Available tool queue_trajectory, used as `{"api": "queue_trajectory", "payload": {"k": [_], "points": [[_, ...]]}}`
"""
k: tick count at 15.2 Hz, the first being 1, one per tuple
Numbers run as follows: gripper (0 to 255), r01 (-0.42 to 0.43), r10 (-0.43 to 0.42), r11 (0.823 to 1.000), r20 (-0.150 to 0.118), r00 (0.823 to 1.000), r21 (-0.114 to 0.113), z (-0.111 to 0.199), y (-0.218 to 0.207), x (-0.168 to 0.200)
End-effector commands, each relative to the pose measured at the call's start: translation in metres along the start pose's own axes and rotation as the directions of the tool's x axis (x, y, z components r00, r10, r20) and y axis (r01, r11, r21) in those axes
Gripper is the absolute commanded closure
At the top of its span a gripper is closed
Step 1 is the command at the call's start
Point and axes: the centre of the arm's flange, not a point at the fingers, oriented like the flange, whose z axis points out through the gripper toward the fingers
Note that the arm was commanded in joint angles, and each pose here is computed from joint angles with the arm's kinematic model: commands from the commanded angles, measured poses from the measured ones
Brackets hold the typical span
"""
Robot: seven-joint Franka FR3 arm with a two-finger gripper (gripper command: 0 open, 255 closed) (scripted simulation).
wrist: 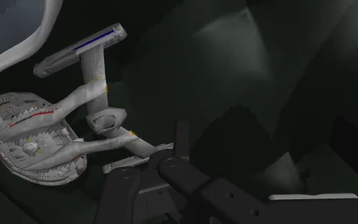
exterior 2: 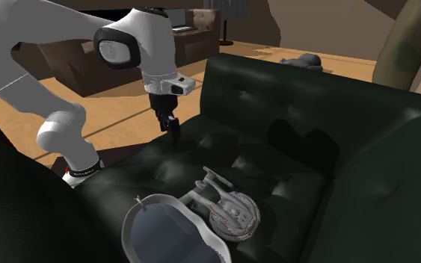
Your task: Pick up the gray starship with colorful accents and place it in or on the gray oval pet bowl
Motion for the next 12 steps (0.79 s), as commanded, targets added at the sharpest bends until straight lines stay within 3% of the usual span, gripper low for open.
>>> {"api": "queue_trajectory", "payload": {"k": [1,12], "points": [[0,0.020,-0.020,1.000,-0.004,1.000,0.006,0.011,0.022,0.002],[0,0.110,-0.109,0.993,-0.026,0.994,0.040,0.067,0.147,0.039]]}}
